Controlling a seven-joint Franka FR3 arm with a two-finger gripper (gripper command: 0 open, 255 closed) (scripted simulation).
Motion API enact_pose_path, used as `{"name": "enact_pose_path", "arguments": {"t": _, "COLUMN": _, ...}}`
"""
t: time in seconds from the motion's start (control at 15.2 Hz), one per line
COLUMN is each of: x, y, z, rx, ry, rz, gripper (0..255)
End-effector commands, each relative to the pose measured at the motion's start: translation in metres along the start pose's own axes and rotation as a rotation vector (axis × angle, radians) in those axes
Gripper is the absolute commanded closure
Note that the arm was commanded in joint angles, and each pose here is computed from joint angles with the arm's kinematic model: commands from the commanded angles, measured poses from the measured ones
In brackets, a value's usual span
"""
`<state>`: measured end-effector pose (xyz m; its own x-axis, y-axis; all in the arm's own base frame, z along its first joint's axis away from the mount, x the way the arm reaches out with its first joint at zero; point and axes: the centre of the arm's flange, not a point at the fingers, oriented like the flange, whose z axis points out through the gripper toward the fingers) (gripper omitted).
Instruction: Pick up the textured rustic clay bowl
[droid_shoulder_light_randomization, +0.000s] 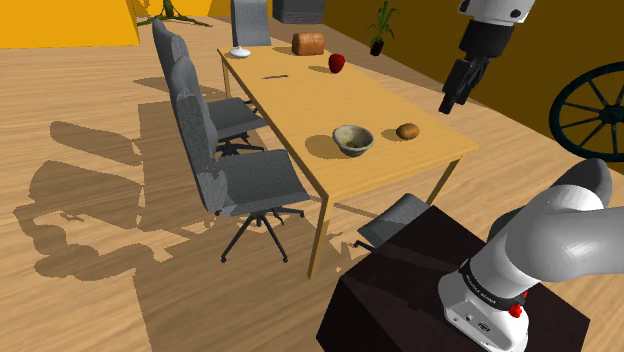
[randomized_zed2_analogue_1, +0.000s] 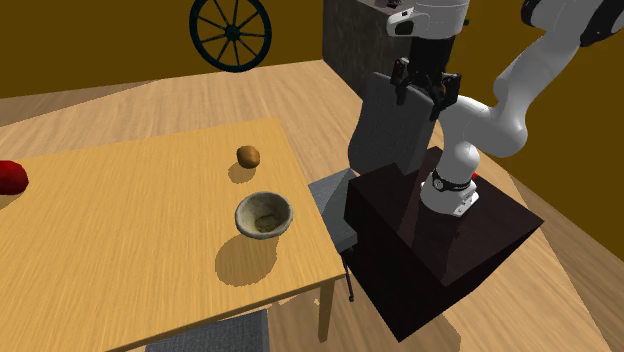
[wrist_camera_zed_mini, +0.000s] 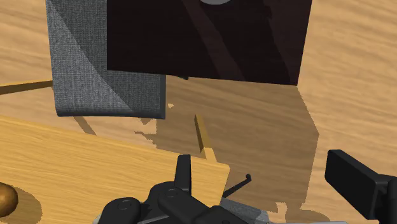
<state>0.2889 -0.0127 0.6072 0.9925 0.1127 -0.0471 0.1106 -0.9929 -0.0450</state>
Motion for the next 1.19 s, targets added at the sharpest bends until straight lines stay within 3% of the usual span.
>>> {"name": "enact_pose_path", "arguments": {"t": 0.0, "x": 0.000, "y": 0.000, "z": 0.000, "rx": 0.000, "ry": 0.000, "rz": 0.000, "gripper": 0}}
{"name": "enact_pose_path", "arguments": {"t": 1.12, "x": 0.149, "y": 0.157, "z": 0.107, "rx": 0.158, "ry": -0.011, "rz": 0.018, "gripper": 0}}
